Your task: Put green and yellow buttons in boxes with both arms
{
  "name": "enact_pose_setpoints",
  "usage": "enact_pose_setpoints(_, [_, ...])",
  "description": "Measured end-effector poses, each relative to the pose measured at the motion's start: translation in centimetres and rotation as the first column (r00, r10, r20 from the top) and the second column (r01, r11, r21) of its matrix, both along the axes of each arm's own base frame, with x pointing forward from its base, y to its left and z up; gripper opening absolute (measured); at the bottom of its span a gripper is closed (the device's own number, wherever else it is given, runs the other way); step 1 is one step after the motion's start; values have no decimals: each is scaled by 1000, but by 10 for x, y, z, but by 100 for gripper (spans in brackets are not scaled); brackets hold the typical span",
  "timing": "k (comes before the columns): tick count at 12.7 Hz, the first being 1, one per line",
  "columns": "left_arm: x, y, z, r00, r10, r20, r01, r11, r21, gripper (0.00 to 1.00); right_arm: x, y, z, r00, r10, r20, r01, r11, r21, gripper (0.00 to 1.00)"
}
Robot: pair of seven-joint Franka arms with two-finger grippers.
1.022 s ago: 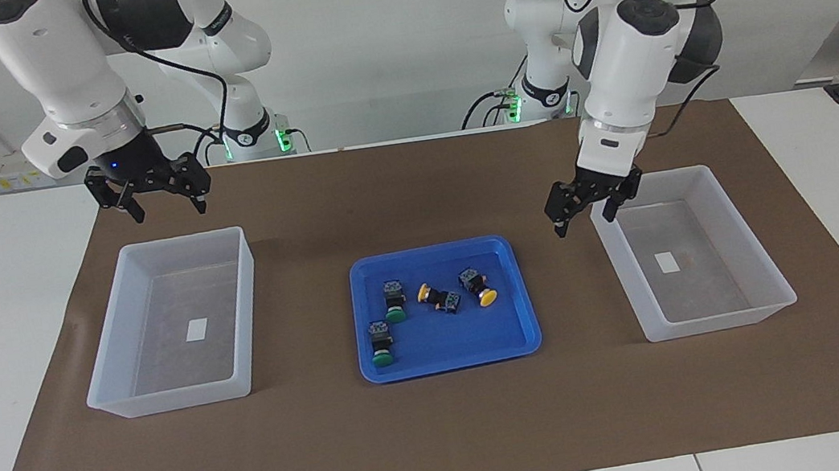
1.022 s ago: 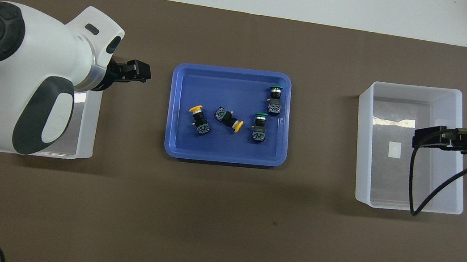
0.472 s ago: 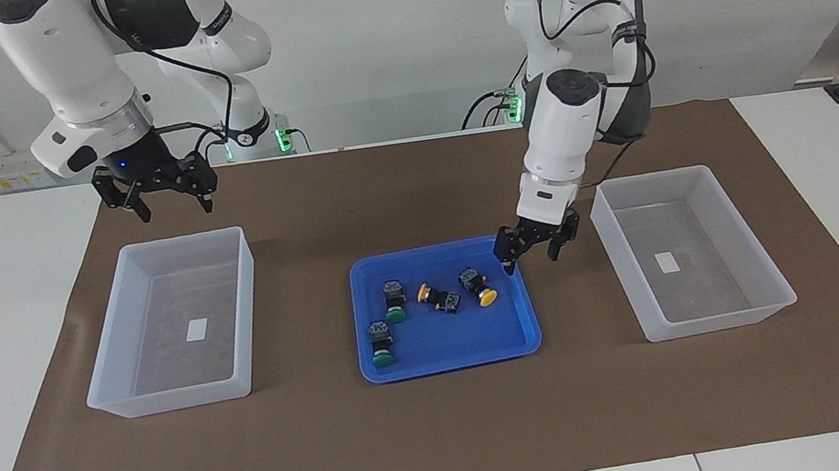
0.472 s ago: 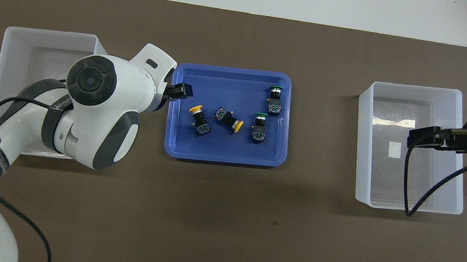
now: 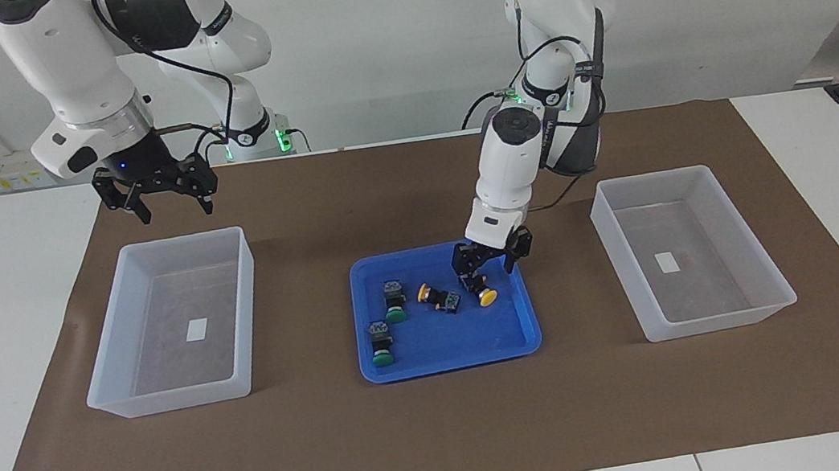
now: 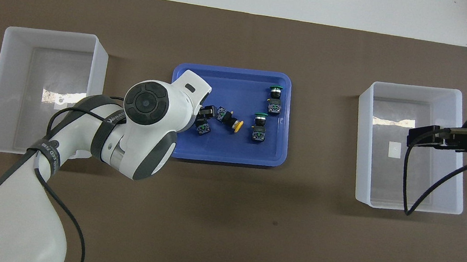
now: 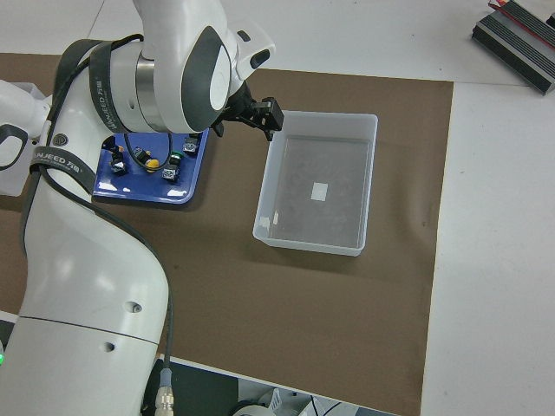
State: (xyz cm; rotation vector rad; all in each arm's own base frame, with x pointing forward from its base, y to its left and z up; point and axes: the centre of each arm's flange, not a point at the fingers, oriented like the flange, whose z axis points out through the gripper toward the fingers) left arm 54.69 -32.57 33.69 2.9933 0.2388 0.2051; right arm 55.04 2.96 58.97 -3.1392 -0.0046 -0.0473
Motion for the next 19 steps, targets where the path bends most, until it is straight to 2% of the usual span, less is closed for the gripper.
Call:
enact_pose_setpoints(2, [1,1,0,1000,4,1,-4,1000,0,57,0,3,-1,1000,6,-2,-6,1000,0,100])
enact_pose_setpoints(3, [1,2,0,1000,5,2,-5,1000,0,57,-1,6,-2,1000,10,-4,-10,1000,0,100])
enact_pose_setpoints(4, [2,2,0,1000,6,3,-6,1000,-1,50,-1,7,-3,1000,12,-5,-12,1000,0,100])
enact_pose_setpoints(6, [3,2,1,1000,8,20,-7,1000,-10,49,-1,7,-4,1000,12,-6,-12,1000,0,100])
enact_pose_setpoints(9, [8,0,-8,999,11,45,-10,1000,-25,53,-1,7,-4,1000,12,-6,-12,1000,0,100])
enact_pose_setpoints(10, [9,-1,-14,999,12,51,-10,1000,-29,58,-1,7,-4,1000,12,-6,-12,1000,0,100])
enact_pose_setpoints(11, [10,-1,-19,999,12,53,-11,999,-30,58,-2,7,-4,1000,12,-6,-12,1000,0,100])
enact_pose_setpoints(12, [10,-1,-25,999,13,53,-11,999,-30,67,-2,7,-5,1000,12,-8,-12,1000,0,100])
enact_pose_setpoints(13, [11,-2,-29,998,13,54,-11,999,-31,72,-2,7,-6,1000,12,-10,-12,1000,-1,100])
enact_pose_setpoints(14, [11,-2,-32,998,13,54,-11,999,-31,72,-2,7,-7,1000,13,-7,-13,1000,0,100])
enact_pose_setpoints(17, [11,-2,-33,998,13,55,-11,999,-32,67,3,28,-15,998,48,50,-48,999,5,100])
enact_pose_setpoints(18, [11,-2,-33,998,13,55,-11,999,-32,59,4,42,-21,996,58,73,-59,998,10,100])
enact_pose_setpoints(19, [11,-2,-33,998,12,55,-11,999,-32,44,4,60,-26,995,56,88,-58,998,17,100])
